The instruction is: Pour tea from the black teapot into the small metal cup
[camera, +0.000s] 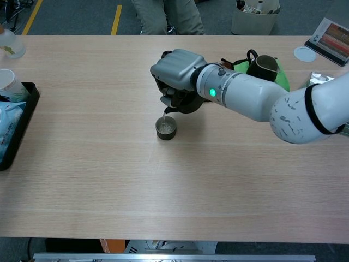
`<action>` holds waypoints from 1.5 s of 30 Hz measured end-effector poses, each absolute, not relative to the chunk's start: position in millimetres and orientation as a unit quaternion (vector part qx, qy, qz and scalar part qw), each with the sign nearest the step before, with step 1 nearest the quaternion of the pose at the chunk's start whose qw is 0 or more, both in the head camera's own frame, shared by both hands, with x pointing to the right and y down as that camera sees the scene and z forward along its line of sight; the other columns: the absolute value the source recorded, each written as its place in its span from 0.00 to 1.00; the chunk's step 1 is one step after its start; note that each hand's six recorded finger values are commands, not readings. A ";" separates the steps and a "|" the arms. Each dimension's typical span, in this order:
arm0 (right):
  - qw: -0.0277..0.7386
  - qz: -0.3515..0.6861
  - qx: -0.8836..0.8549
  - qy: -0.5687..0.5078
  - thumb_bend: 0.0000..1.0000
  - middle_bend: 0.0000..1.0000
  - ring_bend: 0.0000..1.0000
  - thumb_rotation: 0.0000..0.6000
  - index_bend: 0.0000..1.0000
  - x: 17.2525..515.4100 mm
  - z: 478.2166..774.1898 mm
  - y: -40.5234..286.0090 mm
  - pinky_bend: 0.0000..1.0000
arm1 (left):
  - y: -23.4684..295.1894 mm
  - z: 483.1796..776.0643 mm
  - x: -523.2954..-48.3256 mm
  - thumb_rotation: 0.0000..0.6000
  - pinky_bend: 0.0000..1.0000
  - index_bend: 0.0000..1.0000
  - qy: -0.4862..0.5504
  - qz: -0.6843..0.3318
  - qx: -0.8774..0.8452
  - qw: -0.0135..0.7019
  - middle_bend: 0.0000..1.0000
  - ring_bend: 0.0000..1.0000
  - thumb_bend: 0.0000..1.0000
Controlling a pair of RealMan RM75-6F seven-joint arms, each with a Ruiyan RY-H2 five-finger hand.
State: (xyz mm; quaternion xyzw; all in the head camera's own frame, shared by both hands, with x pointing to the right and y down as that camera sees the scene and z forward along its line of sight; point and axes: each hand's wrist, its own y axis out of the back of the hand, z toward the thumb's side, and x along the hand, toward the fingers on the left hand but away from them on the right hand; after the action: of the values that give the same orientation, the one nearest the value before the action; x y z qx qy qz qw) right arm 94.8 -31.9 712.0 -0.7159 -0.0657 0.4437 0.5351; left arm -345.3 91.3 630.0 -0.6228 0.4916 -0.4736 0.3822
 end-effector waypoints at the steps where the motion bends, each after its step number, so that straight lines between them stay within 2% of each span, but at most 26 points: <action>1: 0.535 0.444 -0.716 -0.065 0.45 0.91 0.95 0.91 0.98 95.1 712.1 -31.9 0.09 | 91.2 630.1 -345.1 1.00 0.09 0.03 0.492 -0.473 -0.623 0.382 0.10 0.08 0.27; 18: 0.510 0.439 -0.734 -0.087 0.45 0.91 0.95 0.93 0.98 103.7 714.1 -28.0 0.10 | 90.0 633.2 -344.4 1.00 0.09 0.03 0.484 -0.479 -0.627 0.378 0.10 0.08 0.27; 28: 0.465 0.428 -0.764 -0.130 0.45 0.91 0.95 0.94 0.98 118.4 722.4 -23.5 0.10 | 88.0 634.7 -338.7 1.00 0.09 0.03 0.471 -0.483 -0.631 0.383 0.10 0.08 0.27; 39: 0.391 0.412 -0.799 -0.197 0.45 0.91 0.95 0.94 0.98 142.0 716.7 -28.9 0.10 | 85.6 636.2 -329.4 1.00 0.09 0.03 0.456 -0.483 -0.638 0.389 0.10 0.08 0.27; 45: 0.351 0.412 -0.810 -0.225 0.45 0.91 0.95 0.94 0.98 171.1 710.4 -34.2 0.10 | 85.5 639.9 -327.5 1.00 0.09 0.03 0.452 -0.483 -0.645 0.383 0.10 0.08 0.27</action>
State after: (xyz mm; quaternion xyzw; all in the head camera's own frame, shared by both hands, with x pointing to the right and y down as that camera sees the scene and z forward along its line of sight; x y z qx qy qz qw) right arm 171.1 -34.2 710.4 -0.8104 -0.2250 0.4116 0.3510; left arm -327.5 85.5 639.9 -0.6447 0.4516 -0.4832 0.3832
